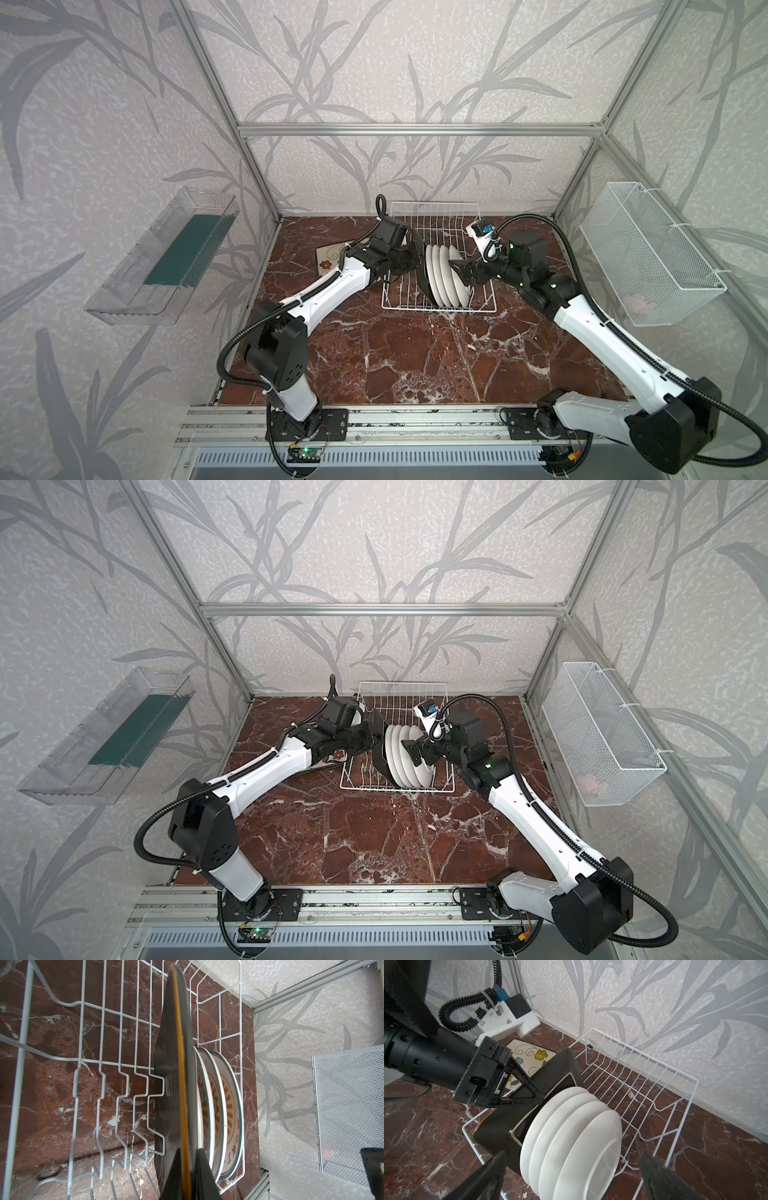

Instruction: Unload the plates from the dish rack

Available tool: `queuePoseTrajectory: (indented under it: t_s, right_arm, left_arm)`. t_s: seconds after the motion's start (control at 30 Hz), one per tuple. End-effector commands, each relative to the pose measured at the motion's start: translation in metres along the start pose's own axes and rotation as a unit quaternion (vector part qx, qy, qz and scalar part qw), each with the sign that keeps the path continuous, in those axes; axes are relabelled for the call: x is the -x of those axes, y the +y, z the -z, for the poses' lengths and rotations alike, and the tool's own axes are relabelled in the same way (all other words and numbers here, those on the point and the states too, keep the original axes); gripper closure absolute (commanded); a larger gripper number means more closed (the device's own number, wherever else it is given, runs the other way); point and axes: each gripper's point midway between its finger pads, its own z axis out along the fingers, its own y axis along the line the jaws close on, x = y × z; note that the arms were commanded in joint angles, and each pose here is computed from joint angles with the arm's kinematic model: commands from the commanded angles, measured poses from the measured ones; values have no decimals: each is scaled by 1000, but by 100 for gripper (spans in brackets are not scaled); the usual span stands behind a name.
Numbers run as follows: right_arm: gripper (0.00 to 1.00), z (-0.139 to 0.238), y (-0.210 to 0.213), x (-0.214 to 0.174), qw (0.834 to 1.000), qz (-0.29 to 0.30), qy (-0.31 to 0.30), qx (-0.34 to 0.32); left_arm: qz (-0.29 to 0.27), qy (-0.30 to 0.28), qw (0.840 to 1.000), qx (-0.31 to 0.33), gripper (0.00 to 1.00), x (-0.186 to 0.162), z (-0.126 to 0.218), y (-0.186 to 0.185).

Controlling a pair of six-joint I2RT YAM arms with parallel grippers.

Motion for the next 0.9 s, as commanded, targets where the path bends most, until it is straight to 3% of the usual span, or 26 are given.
queuePoseTrajectory:
  t_s: [0.0,0.87]
  right_arm:
    - [1,8,-3,5,1000,4,-13,-8]
    - [1,10,-4,5,1000,-18,-12,-7]
  left_arm:
    - [-34,-54,996,-56,100,27,43,-48]
    - [-89,-118,988,-53,100,69,89,-68]
